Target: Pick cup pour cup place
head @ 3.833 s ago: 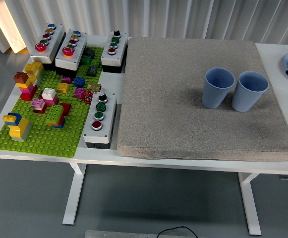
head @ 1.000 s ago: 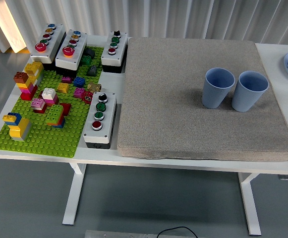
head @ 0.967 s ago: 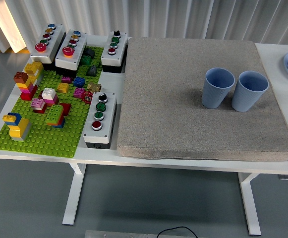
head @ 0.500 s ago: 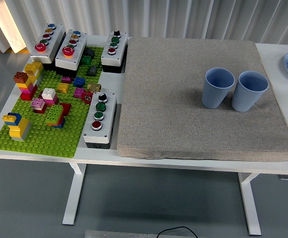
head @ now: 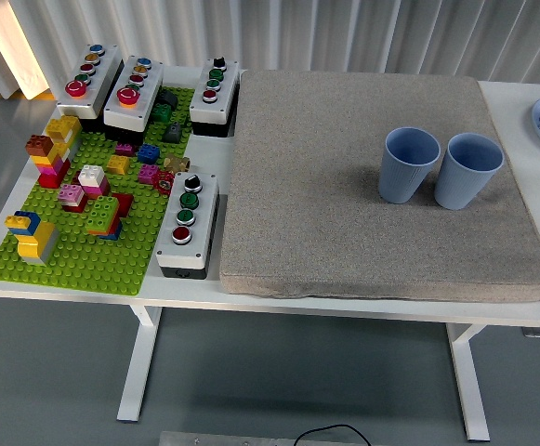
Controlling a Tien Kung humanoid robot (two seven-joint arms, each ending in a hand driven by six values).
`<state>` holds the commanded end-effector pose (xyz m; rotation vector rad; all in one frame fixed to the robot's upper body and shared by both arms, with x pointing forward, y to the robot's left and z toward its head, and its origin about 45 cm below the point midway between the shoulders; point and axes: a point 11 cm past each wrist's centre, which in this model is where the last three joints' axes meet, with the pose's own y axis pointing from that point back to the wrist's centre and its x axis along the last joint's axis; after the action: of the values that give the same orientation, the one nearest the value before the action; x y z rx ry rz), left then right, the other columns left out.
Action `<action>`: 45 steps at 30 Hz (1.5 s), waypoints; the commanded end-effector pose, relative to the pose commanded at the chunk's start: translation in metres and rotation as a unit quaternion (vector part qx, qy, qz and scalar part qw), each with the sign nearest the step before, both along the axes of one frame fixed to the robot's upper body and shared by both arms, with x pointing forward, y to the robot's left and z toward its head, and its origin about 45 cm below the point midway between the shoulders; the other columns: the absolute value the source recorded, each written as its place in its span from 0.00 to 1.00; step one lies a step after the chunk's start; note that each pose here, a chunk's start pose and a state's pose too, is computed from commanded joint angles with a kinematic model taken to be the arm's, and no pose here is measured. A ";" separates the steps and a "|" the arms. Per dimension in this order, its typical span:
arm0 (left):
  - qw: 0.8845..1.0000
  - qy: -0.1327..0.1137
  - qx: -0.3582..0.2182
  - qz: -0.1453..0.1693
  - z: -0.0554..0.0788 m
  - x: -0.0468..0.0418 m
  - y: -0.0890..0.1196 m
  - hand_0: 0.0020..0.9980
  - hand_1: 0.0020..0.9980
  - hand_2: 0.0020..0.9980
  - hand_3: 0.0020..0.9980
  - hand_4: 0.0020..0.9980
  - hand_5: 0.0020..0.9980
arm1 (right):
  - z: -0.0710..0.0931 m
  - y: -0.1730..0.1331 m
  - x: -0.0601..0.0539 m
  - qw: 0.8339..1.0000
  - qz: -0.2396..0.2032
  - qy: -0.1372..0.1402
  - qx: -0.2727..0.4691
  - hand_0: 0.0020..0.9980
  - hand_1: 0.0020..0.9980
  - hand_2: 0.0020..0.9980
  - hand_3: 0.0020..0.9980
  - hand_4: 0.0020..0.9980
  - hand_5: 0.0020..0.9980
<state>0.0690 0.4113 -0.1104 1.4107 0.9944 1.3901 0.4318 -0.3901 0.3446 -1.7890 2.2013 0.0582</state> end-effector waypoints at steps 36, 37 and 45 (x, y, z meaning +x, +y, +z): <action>1.000 0.005 -0.001 0.009 -0.002 -0.0091 0.000 0.75 0.78 0.84 0.64 0.55 0.94 | -0.002 0.009 0.002 1.000 0.013 0.008 -0.014 0.93 0.85 0.86 0.88 0.74 0.91; 1.000 0.005 -0.001 0.009 -0.002 -0.0090 0.000 0.75 0.78 0.84 0.64 0.55 0.94 | -0.002 0.009 0.002 1.000 0.013 0.008 -0.014 0.93 0.85 0.86 0.88 0.74 0.91; 1.000 0.003 -0.002 0.010 -0.001 -0.0064 -0.001 0.75 0.78 0.83 0.64 0.55 0.94 | 0.000 0.008 0.002 1.000 0.014 0.005 -0.012 0.94 0.85 0.86 0.87 0.74 0.91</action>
<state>0.0626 0.4108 -0.1116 1.4068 1.0168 1.3993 0.4340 -0.3819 0.3446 -1.8372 2.1930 0.0470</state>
